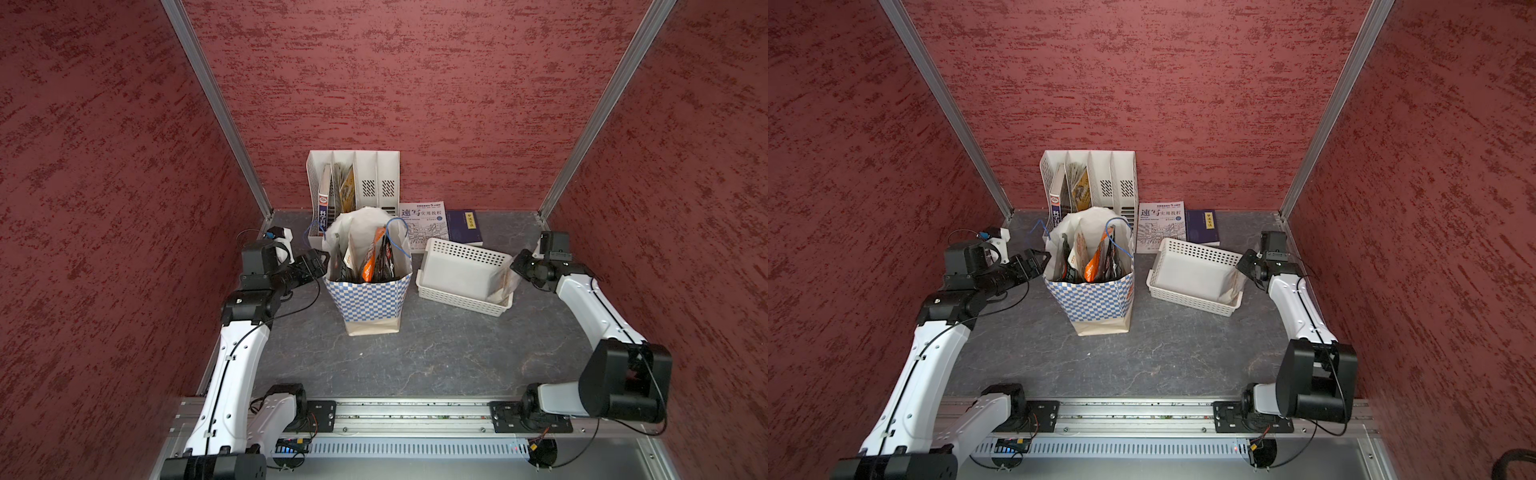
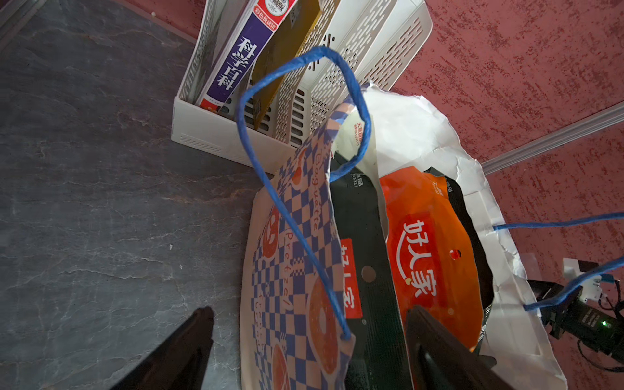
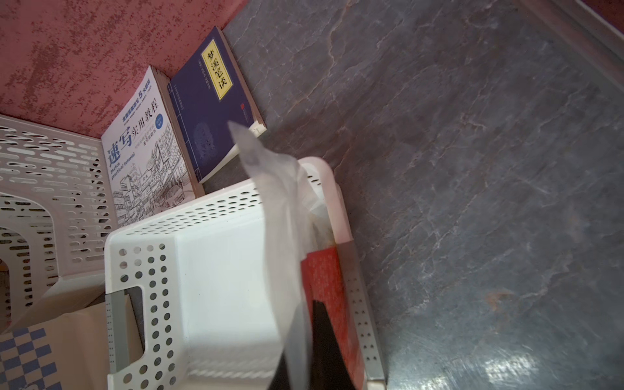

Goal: Place the condiment packets inside the bag
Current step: Pick up the condiment packet from the storage box, then place the condiment packet in the paper bag.

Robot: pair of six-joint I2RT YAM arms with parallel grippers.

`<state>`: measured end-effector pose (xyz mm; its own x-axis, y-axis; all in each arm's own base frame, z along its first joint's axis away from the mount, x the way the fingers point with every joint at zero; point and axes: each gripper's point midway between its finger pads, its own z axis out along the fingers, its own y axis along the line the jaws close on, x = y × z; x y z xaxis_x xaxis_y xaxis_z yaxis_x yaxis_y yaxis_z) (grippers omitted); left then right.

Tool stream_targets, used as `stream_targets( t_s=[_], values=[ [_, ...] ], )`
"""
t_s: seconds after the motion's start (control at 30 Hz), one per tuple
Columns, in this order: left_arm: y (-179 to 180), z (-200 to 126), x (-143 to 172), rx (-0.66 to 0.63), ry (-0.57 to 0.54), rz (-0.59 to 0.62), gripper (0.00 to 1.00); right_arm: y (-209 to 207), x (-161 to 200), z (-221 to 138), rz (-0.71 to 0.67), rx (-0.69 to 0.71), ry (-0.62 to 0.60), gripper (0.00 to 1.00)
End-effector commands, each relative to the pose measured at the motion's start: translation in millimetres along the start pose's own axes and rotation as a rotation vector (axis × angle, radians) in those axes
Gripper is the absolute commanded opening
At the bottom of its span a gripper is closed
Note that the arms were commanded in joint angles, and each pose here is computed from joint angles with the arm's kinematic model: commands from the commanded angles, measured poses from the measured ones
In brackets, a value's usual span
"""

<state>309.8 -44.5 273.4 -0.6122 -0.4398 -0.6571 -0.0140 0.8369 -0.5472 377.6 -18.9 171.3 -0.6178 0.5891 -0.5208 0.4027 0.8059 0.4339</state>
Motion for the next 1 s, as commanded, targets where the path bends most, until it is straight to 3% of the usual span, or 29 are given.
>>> stream_targets(
  t_s=[0.0, 0.27, 0.5, 0.67, 0.97],
  values=[
    [-21, -3, -16, 0.088, -0.019, 0.000, 0.86, 57, -30, -63, -0.139, -0.169, -0.138, 0.00],
    [-28, 12, -25, 0.118, 0.024, -0.009, 0.77, 206, -30, -238, -0.421, -0.625, -0.274, 0.00],
    [-25, 21, -13, 0.118, 0.073, -0.020, 0.65, 320, -2, -335, -0.550, -1.043, -0.270, 0.00],
    [-21, 24, -6, 0.118, 0.079, -0.031, 0.55, 391, 29, -359, -0.626, -1.227, -0.239, 0.00],
    [-11, 31, 5, 0.097, 0.105, -0.028, 0.44, 467, 68, -311, -0.563, -1.296, -0.117, 0.00]
  ],
)
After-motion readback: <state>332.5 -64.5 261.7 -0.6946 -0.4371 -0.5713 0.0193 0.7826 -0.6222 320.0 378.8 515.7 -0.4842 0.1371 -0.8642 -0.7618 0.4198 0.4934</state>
